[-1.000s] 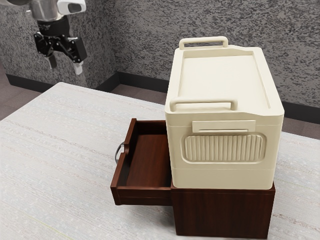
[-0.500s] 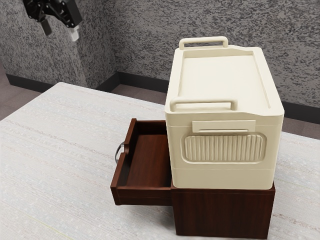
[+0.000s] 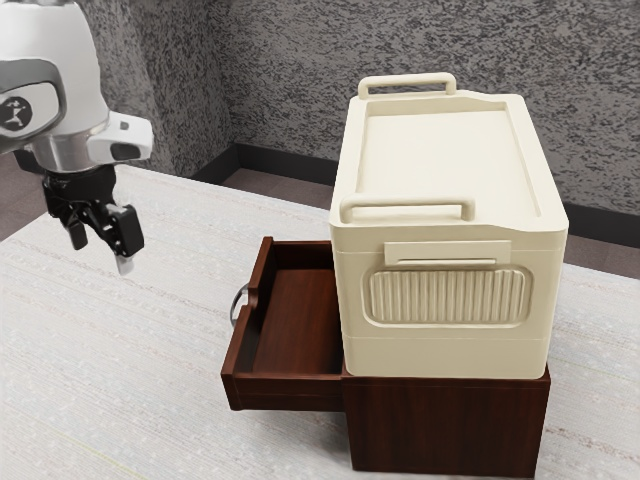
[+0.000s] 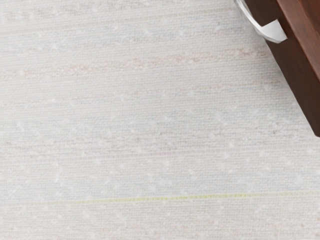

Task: Push the drawer handle with one arm to close the drawer

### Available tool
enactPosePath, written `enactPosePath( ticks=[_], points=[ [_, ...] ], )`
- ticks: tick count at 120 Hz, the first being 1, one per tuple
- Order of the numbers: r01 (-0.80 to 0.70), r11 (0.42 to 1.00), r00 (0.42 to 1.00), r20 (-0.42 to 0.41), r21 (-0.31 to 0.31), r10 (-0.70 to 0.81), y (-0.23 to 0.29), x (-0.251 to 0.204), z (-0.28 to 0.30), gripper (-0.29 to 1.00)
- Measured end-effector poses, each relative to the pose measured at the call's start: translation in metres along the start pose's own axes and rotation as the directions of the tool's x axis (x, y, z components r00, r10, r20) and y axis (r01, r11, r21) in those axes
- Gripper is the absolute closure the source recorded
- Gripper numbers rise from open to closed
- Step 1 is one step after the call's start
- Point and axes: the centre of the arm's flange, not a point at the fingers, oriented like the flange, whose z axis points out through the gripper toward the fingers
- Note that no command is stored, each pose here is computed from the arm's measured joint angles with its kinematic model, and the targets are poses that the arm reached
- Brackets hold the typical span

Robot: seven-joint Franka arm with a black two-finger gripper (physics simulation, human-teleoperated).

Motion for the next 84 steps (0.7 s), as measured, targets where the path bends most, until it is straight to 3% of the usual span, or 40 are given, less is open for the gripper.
enactPosePath(
  ticks=[37, 67, 84],
  points=[
    [-0.247, 0.969, 0.966, -0.071, 0.015, 0.247, 0.005, 0.034, 0.098, 0.00],
    [-0.495, 0.867, 0.856, -0.142, 0.060, 0.498, 0.012, 0.068, 0.119, 0.03],
    [-0.606, 0.793, 0.781, -0.137, 0.068, 0.609, 0.016, 0.086, 0.145, 0.08]
  ],
)
